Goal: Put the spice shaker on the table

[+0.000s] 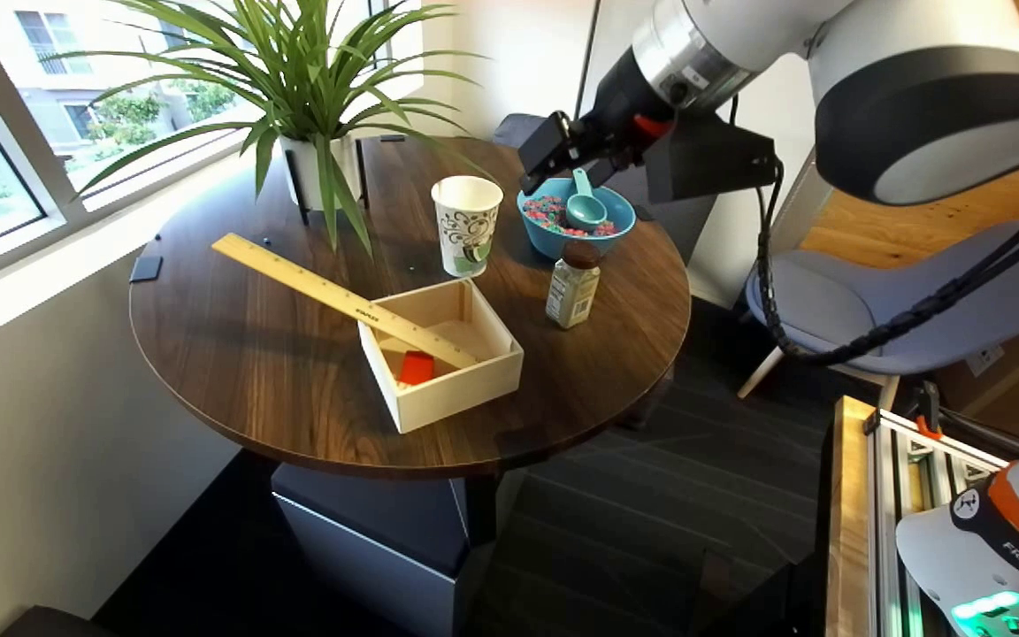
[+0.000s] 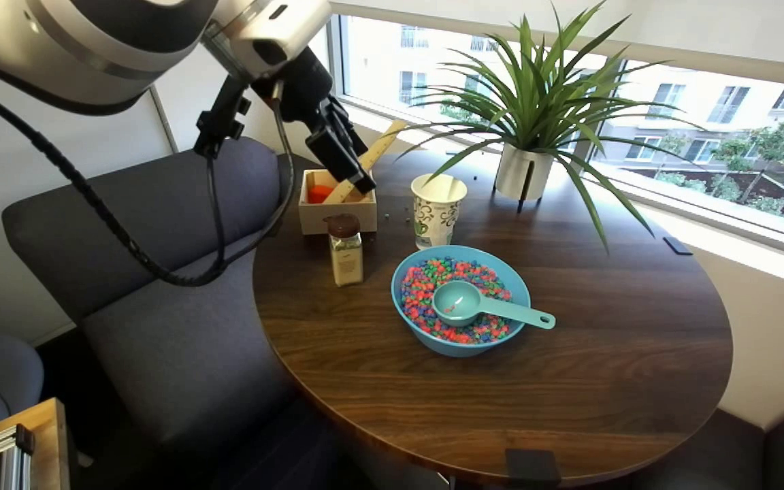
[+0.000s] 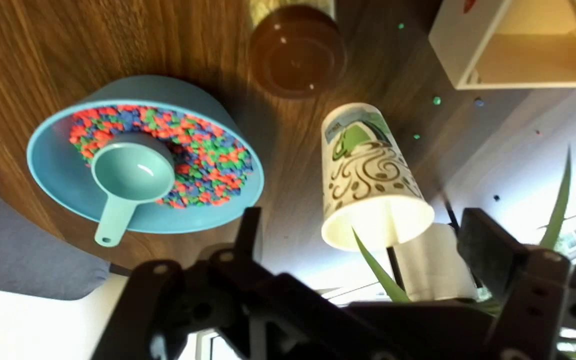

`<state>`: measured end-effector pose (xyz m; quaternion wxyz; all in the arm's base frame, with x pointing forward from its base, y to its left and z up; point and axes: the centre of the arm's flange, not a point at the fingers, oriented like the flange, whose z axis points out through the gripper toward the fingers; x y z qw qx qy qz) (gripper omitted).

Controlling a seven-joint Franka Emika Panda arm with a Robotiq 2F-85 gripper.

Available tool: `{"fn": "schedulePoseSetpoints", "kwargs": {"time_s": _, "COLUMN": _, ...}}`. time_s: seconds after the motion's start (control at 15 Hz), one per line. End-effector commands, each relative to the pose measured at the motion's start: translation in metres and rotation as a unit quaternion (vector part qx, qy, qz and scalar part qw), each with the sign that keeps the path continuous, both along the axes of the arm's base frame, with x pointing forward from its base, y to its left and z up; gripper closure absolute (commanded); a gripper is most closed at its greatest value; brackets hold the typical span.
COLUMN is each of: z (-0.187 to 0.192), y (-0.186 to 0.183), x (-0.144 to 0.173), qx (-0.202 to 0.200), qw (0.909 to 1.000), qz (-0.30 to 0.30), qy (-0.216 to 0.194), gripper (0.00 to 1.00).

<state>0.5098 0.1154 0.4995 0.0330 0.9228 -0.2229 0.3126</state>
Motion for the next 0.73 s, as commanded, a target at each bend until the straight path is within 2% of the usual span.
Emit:
{"fn": "schedulePoseSetpoints", "kwargs": {"time_s": 0.0, "z": 0.032, "y": -0.002, "x": 0.036, "qx": -0.011, "qw": 0.9997, "qz": 0.020, "qy": -0.006, "gripper": 0.00}}
{"fn": "schedulePoseSetpoints", "kwargs": {"time_s": 0.2, "z": 0.045, "y": 0.004, "x": 0.069, "qx": -0.023, "qw": 0.9997, "qz": -0.008, "qy": 0.002, "gripper": 0.00}}
{"fn": "schedulePoseSetpoints", "kwargs": {"time_s": 0.4, "z": 0.053, "y": 0.012, "x": 0.093, "qx": -0.032, "qw": 0.9990, "qz": -0.015, "qy": 0.029, "gripper": 0.00}}
{"fn": "schedulePoseSetpoints", "kwargs": {"time_s": 0.53, "z": 0.058, "y": 0.017, "x": 0.100, "qx": -0.055, "qw": 0.9970, "qz": 0.002, "qy": 0.055, "gripper": 0.00}}
{"fn": "schedulePoseSetpoints", "kwargs": {"time_s": 0.6, "z": 0.050, "y": 0.005, "x": 0.078, "qx": -0.036, "qw": 0.9987, "qz": -0.008, "qy": 0.035, "gripper": 0.00}}
{"fn": "schedulePoseSetpoints", "kwargs": {"time_s": 0.67, "z": 0.051, "y": 0.009, "x": 0.083, "qx": -0.042, "qw": 0.9983, "qz": -0.005, "qy": 0.042, "gripper": 0.00}}
